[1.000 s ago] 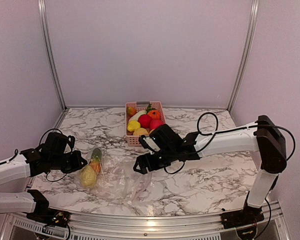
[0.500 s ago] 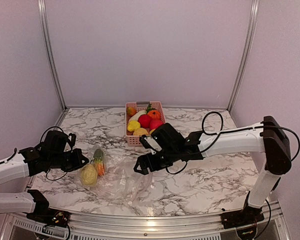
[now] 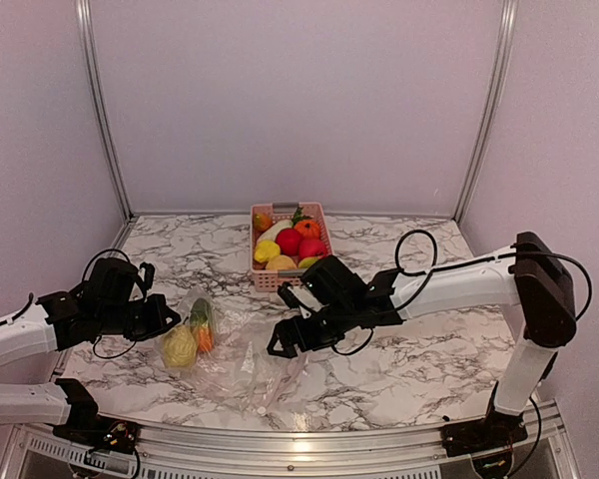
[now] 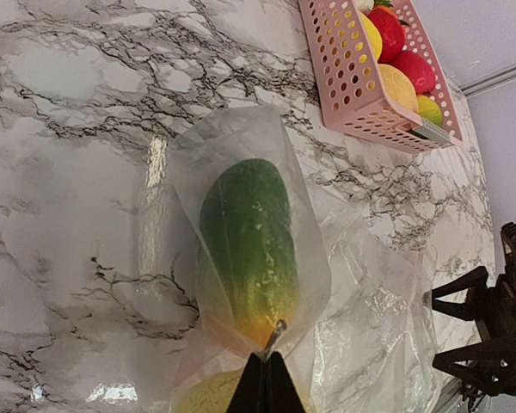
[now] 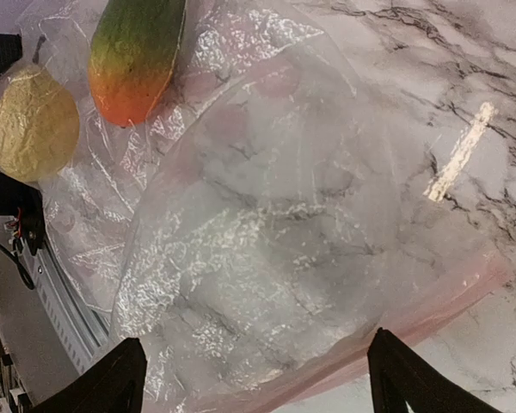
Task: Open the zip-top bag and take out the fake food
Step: Adjust the zipper food storage bag at the center of the board.
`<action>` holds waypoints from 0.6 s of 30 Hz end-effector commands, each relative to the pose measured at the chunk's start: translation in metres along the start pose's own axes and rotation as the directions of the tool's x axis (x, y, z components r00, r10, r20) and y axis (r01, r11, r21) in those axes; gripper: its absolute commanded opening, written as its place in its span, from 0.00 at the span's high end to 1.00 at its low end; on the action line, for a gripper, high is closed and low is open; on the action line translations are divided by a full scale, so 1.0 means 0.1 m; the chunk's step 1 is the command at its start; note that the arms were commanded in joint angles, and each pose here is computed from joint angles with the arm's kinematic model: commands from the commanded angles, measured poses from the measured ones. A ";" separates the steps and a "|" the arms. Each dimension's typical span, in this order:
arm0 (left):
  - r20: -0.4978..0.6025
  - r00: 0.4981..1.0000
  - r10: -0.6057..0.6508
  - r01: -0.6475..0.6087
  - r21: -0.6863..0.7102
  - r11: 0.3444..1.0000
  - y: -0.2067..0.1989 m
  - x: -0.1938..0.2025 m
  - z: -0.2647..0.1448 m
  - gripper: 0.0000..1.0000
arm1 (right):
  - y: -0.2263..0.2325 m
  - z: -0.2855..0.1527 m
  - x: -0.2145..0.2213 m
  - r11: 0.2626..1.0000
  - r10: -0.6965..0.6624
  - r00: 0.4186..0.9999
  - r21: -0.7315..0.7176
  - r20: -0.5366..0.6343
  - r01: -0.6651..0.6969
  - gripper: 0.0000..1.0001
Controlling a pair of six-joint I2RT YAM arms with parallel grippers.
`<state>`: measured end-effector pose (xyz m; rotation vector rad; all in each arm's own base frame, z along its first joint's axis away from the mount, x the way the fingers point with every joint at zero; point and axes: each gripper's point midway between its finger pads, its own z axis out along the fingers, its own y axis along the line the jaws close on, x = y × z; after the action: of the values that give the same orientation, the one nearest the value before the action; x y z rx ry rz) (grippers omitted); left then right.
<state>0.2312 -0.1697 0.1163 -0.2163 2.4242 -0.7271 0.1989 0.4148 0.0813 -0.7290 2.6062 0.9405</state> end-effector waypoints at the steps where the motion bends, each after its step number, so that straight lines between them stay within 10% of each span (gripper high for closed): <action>1: 0.035 0.999 -0.003 0.002 0.017 1.000 -0.11 -0.11 -0.07 1.00 | 0.03 0.05 0.00 1.000 -0.004 1.000 -0.006 -0.004 0.004 0.15; 10: 0.032 0.999 0.001 -0.002 0.027 1.000 -0.17 -0.11 -0.05 1.00 | -0.06 0.10 0.05 0.997 -0.027 0.999 0.073 -0.025 0.029 0.34; 18: 0.038 0.998 -0.046 0.047 -0.015 0.999 -0.02 -0.04 -0.01 1.00 | -0.11 -0.21 0.12 0.993 -0.012 1.000 0.116 0.003 0.012 0.16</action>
<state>0.2323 -0.1731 0.1210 -0.2339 2.4121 -0.7263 0.1978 0.3993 0.0670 -0.7382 2.6460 0.7811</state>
